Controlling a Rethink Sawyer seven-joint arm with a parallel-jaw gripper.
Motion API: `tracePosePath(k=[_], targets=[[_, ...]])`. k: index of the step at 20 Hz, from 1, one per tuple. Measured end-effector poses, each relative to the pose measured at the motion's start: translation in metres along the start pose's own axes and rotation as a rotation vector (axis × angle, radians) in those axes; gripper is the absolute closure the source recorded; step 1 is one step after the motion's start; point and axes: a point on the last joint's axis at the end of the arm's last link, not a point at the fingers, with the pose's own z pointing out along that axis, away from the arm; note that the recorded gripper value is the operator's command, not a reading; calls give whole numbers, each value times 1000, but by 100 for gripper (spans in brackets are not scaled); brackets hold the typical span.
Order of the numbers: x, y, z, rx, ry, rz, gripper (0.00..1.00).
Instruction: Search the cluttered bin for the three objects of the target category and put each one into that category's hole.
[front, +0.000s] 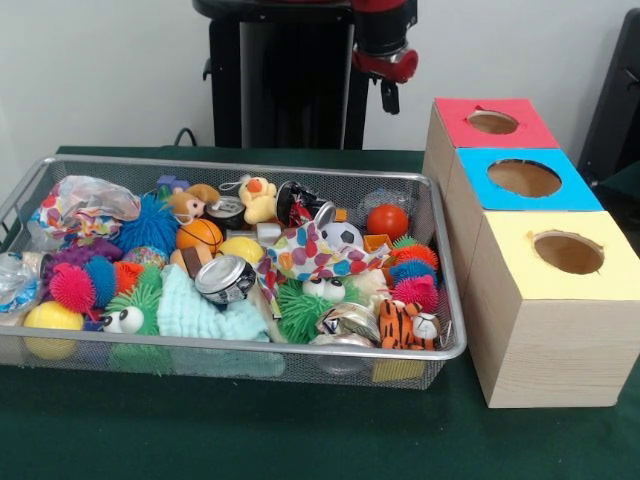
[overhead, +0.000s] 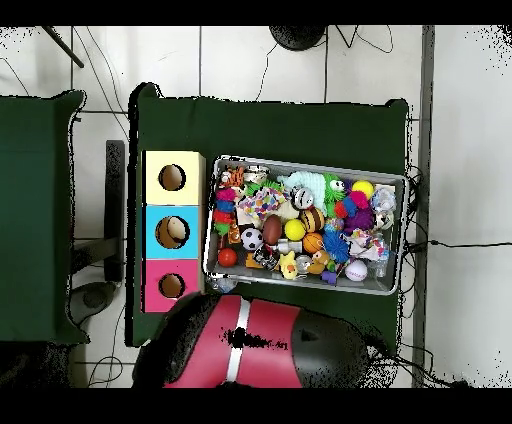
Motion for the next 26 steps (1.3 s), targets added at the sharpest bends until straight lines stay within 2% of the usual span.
tracePosePath(k=[1, 2, 4, 5, 7, 9, 12, 13, 14, 15, 17, 19, 21, 23, 26], targets=[[-1, 0, 1, -8, -2, 6, 100], [-7, 4, 6, -45, -25, 14, 100], [-11, 7, 8, -62, -39, 16, 100], [-20, 12, 14, -111, -72, 18, 100], [-27, 16, 19, -157, -105, 18, 100], [-38, 25, 28, -237, -164, 15, 100], [-36, 23, 31, -289, -186, 7, 100], [-36, 22, 31, -323, -204, 5, 100], [-42, 28, 33, -368, -236, 3, 100], [-69, 53, 37, -530, -360, -8, 100], [-92, 72, 41, -675, -468, -22, 100], [-100, 77, 47, -764, -519, -32, 100], [-101, 75, 59, -813, -541, -33, 100], [-102, 74, 68, -821, -544, -33, 100], [-106, 78, 74, -876, -563, -45, 100]])
